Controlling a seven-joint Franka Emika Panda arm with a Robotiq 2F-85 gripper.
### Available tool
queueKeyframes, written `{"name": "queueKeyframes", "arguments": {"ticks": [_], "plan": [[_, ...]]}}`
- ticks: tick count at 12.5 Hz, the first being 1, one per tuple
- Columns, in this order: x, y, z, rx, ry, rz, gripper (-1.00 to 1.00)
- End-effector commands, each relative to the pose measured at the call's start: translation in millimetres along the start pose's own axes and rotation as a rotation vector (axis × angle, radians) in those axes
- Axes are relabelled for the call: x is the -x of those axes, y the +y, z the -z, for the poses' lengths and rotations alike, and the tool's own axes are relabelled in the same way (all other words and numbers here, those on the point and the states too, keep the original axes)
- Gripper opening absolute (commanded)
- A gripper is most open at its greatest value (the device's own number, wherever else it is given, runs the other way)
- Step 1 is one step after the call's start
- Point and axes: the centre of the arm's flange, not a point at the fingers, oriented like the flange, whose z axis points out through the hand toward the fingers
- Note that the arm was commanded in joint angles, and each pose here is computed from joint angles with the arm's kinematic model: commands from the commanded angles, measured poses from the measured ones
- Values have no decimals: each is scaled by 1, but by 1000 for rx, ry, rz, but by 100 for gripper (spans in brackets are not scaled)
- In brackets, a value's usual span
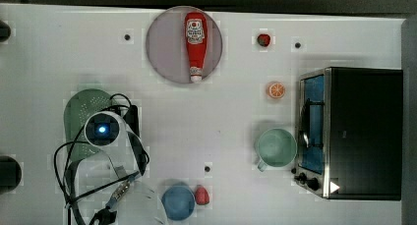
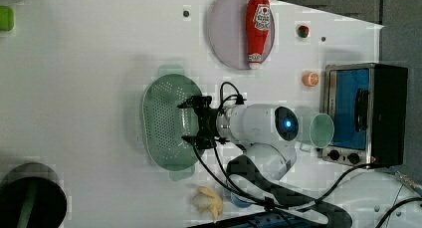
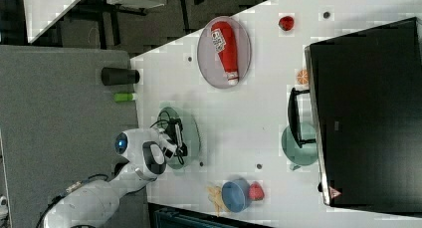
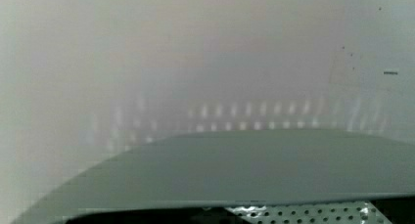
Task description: Drag strainer left to right.
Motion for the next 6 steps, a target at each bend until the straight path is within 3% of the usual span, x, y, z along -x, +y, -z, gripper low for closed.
{"name": "queueKeyframes", "arguments": {"ticks": [1,6], "plan": [[-23,-15,16,-22,28,-81,100],[-65,-28,25,-45,65,-144,100]]}}
